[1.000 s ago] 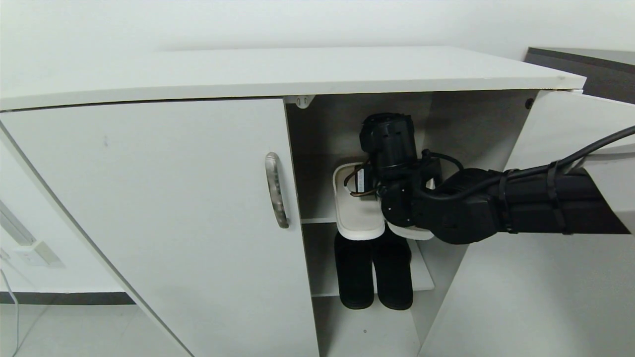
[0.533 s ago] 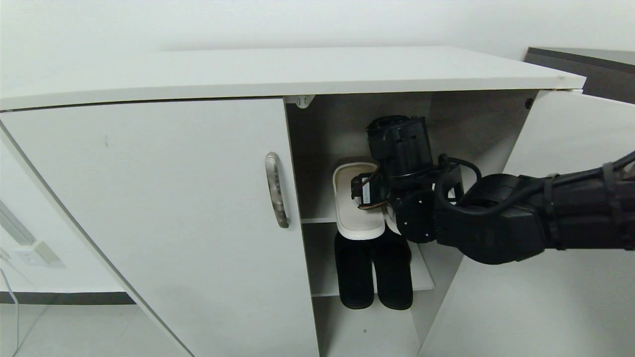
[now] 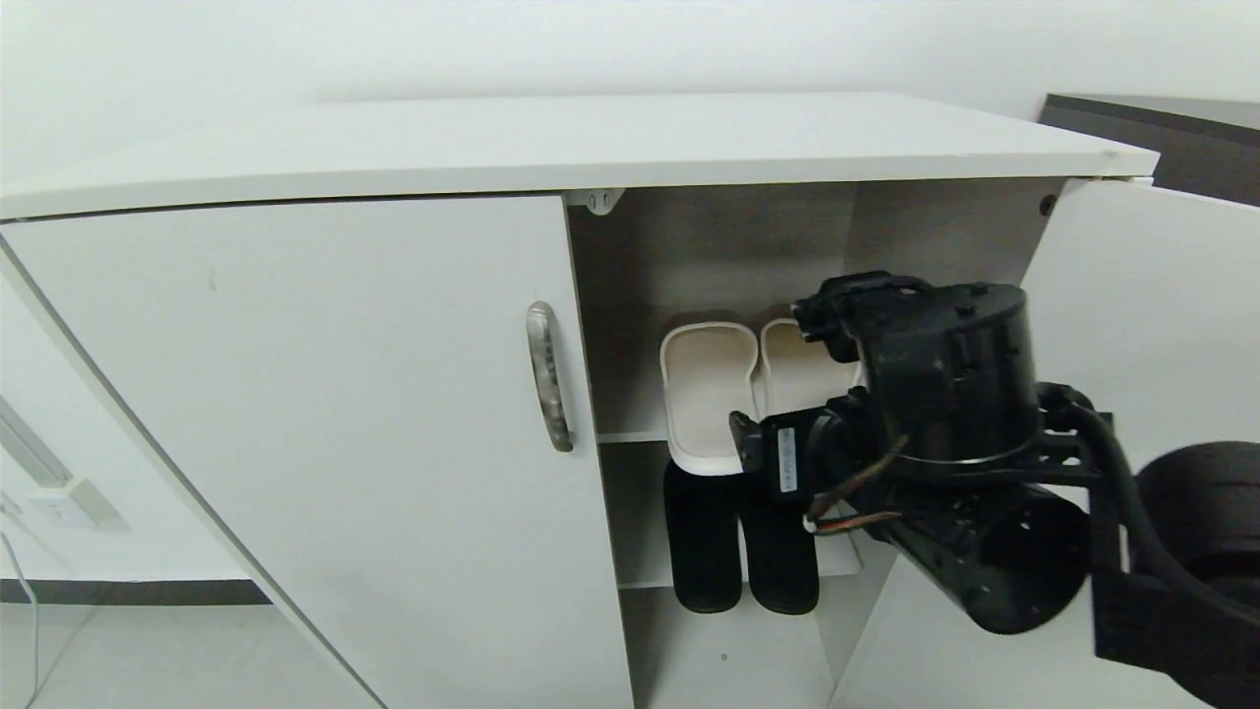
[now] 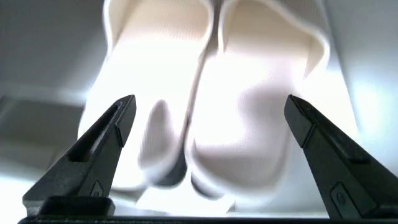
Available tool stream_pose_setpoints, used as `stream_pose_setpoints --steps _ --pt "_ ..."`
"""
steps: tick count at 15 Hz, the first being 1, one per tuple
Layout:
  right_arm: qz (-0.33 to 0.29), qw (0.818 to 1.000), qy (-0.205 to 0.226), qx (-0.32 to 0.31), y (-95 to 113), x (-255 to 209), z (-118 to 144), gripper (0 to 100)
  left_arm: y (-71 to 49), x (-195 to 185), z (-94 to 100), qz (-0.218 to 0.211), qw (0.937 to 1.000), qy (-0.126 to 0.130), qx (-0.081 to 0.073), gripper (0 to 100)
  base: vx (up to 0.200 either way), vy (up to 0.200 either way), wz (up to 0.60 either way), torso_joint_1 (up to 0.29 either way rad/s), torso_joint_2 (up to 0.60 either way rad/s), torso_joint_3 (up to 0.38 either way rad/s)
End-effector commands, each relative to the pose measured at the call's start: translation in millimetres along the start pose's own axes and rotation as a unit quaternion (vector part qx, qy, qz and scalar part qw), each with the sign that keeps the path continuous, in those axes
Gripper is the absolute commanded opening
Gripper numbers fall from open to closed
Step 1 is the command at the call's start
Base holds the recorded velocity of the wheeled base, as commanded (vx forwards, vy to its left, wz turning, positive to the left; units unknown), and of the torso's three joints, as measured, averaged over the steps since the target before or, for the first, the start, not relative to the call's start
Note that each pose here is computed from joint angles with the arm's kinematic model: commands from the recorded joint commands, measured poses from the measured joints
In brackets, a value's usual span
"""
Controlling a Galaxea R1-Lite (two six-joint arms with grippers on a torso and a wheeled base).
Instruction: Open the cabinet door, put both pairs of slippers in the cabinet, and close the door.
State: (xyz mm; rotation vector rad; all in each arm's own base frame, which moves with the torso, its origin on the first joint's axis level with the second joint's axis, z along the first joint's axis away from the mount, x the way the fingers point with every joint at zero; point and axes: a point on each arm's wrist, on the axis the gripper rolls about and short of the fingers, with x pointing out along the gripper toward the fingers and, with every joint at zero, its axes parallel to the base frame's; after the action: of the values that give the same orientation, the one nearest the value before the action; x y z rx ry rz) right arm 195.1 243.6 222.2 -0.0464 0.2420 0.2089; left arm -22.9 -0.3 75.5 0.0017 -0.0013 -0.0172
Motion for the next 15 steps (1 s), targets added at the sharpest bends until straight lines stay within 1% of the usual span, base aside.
stream_pose_setpoints --steps 1,2,4,6,14,15 --pt "0.020 1.000 -0.005 0.017 -19 -24 -6 100 0.0 0 0.0 0.000 1.0000 0.001 0.000 0 0.000 0.000 0.00 0.000 0.00 0.000" --pt "0.024 0.999 -0.004 0.024 -19 -24 -10 0 0.0 0 0.0 0.000 1.0000 0.001 0.000 0 0.000 0.000 0.00 0.000 0.00 0.000" --pt "0.031 0.999 -0.001 0.024 -20 -27 -21 0 0.0 0 0.0 -0.001 1.0000 0.001 0.001 0 0.000 0.000 0.00 0.000 0.00 0.000" --pt "0.056 0.998 -0.004 0.026 -17 -28 -24 0 0.0 0 0.0 -0.001 1.0000 0.001 0.001 0 0.000 0.000 0.00 0.000 0.00 0.000" --pt "0.065 0.998 -0.002 0.023 -11 -31 -27 0 0.0 0 0.0 -0.001 1.0000 0.001 0.002 0 0.000 0.000 0.00 0.000 0.00 0.000" --pt "0.065 0.998 -0.003 0.023 -11 -31 -27 0 0.0 0 0.0 -0.001 1.0000 0.001 0.003 0 -0.200 0.000 0.00 0.002 0.01 0.002"
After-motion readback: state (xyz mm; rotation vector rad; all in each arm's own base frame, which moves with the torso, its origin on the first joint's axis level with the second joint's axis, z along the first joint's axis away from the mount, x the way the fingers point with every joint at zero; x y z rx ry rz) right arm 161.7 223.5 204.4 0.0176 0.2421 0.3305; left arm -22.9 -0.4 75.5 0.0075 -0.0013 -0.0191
